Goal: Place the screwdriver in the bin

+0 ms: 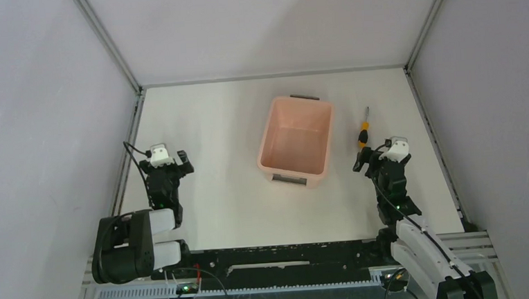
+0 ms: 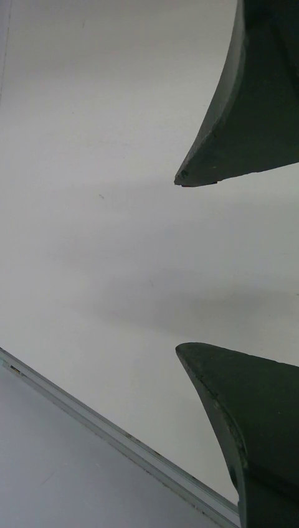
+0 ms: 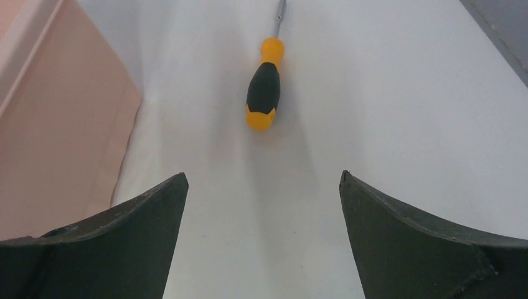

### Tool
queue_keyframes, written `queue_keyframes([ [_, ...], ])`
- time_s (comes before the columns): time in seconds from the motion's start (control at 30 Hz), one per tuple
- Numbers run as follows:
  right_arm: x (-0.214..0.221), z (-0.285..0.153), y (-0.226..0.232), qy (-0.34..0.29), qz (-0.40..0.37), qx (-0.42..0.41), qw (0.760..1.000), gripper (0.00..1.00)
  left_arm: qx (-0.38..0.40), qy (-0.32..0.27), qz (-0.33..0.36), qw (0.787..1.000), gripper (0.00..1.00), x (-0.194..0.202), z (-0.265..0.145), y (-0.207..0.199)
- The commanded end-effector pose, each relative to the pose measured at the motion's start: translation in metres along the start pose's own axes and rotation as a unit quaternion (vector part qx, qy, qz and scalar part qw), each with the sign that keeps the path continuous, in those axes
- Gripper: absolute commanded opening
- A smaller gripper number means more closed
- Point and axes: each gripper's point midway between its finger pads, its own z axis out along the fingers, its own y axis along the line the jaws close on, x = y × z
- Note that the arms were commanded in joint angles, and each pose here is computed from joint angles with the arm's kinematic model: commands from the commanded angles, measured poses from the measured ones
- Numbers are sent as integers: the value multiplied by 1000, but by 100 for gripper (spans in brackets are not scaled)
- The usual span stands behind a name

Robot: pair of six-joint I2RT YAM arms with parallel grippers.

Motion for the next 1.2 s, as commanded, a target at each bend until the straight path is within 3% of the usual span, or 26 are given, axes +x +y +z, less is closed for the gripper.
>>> queue_keyframes([
  [0.0,-27,0,-4,-41,33,22,998,100,1,-54,3,999,100,-38,10,-3],
  [0.17,-79,0,5,-10,20,36,999,100,1,-54,3,999,100,-37,10,-2],
  [0.33,-103,13,13,122,11,76,990,100,0,-53,3,999,100,-37,10,-2],
  [0.53,-79,63,22,282,23,91,955,100,1,-54,3,999,100,-37,10,-2],
  [0.93,3,128,-6,399,8,144,906,98,1,-54,3,999,100,-38,10,-3],
  [1.1,33,138,-15,429,26,142,892,88,1,-54,3,999,100,-38,10,-3],
  [1.17,37,140,-14,432,27,138,891,79,0,-53,3,999,100,-37,10,-2],
])
